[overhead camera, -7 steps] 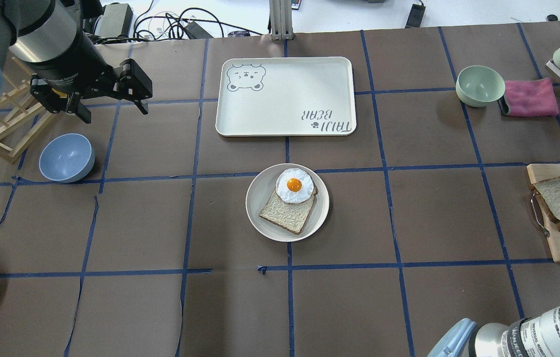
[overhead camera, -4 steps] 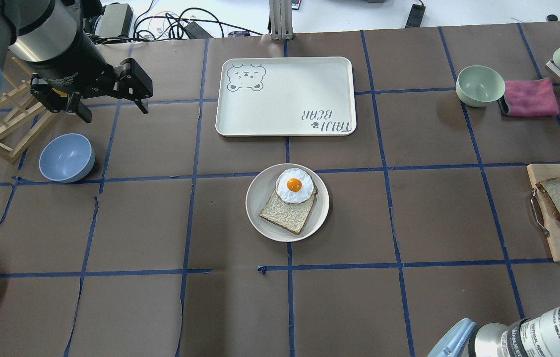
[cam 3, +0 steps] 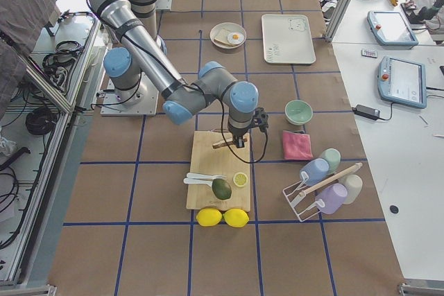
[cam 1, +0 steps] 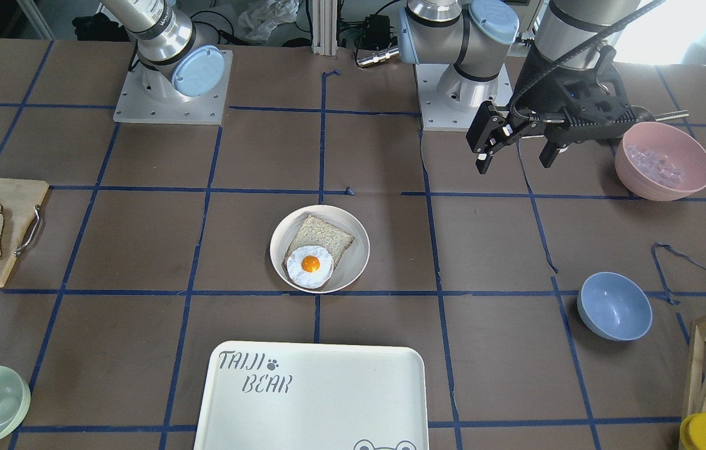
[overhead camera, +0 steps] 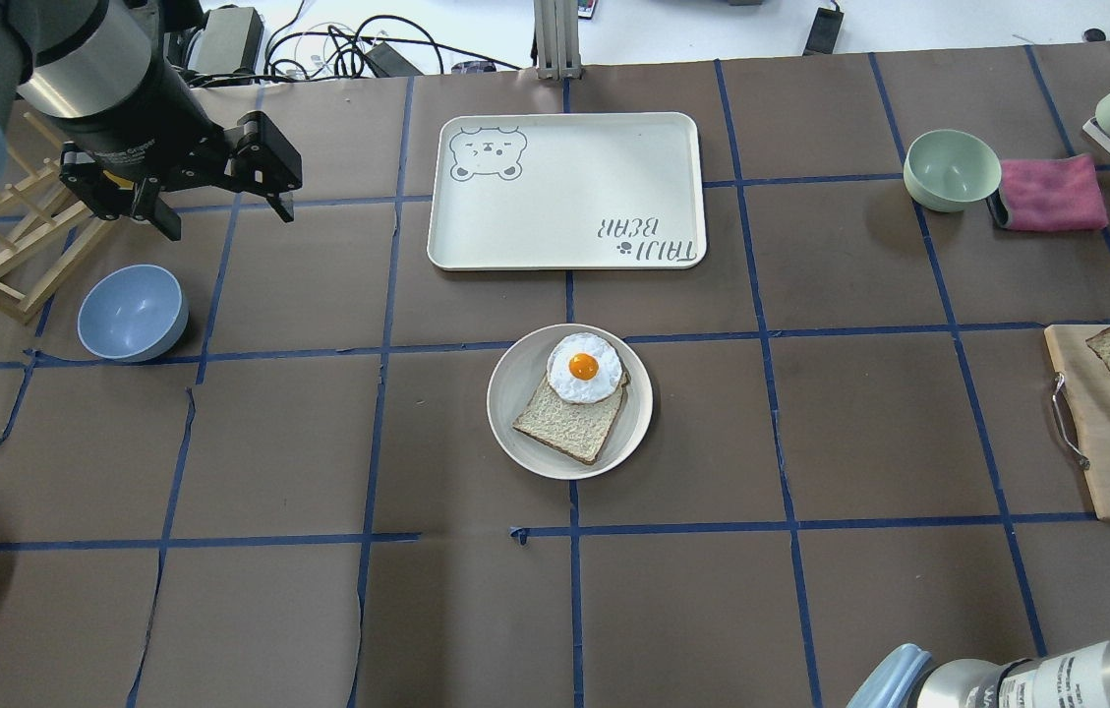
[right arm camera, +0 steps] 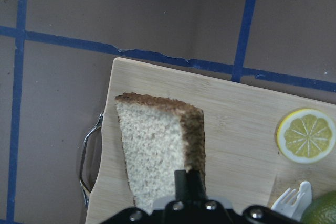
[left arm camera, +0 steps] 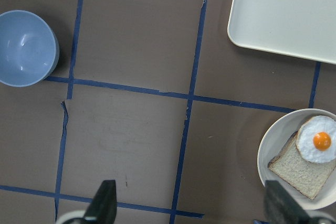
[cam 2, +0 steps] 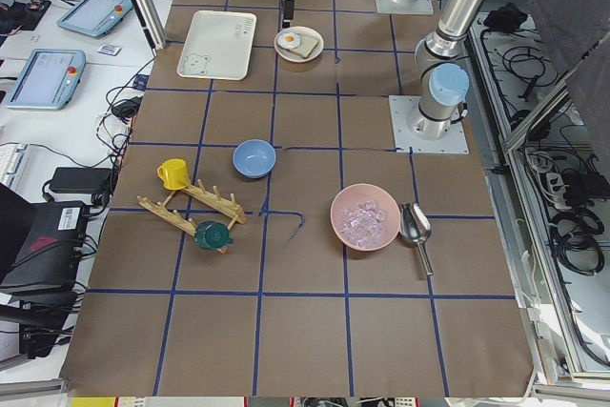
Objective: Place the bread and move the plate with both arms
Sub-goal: 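Carry the bread slice with the right gripper over the egg plate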
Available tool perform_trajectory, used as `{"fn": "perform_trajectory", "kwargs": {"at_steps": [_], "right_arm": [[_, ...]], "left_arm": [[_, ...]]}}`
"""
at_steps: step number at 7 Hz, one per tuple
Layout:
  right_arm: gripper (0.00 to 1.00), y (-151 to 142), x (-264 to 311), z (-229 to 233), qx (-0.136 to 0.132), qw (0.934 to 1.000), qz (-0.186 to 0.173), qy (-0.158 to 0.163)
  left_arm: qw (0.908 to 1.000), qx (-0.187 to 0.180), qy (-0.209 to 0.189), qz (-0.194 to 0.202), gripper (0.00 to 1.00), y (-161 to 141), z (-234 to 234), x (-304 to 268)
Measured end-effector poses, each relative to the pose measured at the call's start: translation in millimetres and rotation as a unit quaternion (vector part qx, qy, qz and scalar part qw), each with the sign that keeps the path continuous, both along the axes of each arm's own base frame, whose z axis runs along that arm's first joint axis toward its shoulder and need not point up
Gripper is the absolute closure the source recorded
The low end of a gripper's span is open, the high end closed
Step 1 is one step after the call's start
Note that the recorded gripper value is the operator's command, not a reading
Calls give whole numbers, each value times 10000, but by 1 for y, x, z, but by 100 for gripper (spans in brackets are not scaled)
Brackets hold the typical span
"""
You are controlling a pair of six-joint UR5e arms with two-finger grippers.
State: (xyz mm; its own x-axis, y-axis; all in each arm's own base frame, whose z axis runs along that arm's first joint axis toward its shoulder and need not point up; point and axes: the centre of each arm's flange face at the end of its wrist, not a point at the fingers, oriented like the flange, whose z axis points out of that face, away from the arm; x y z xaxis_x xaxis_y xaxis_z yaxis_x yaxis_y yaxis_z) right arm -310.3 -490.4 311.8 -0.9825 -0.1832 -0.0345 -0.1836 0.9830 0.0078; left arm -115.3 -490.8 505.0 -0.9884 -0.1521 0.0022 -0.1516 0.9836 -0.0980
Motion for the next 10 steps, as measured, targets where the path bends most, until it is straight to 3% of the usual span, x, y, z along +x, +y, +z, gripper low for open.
{"fn": "perform_trajectory", "kwargs": {"at_steps": [3,4,7,8,10], "right_arm": [[100,-36,80,63,130,9998,-48,159],[100,-51,125,75,245,9997,-75,47],[100,-79,309,81,366,9960,-243,-776],[100,-77,370,81,448,9916,-497,-1104],[100,-52,478,74,722,9758,-1081,-1760]], "left_arm": [[10000,-21,-18,11,0,3,3,1],[10000,-8,-22,16,0,4,4,2],[10000,4,-19,19,0,4,4,2],[10000,2,-20,20,0,4,4,2],[10000,-17,-30,21,0,4,6,3]]}}
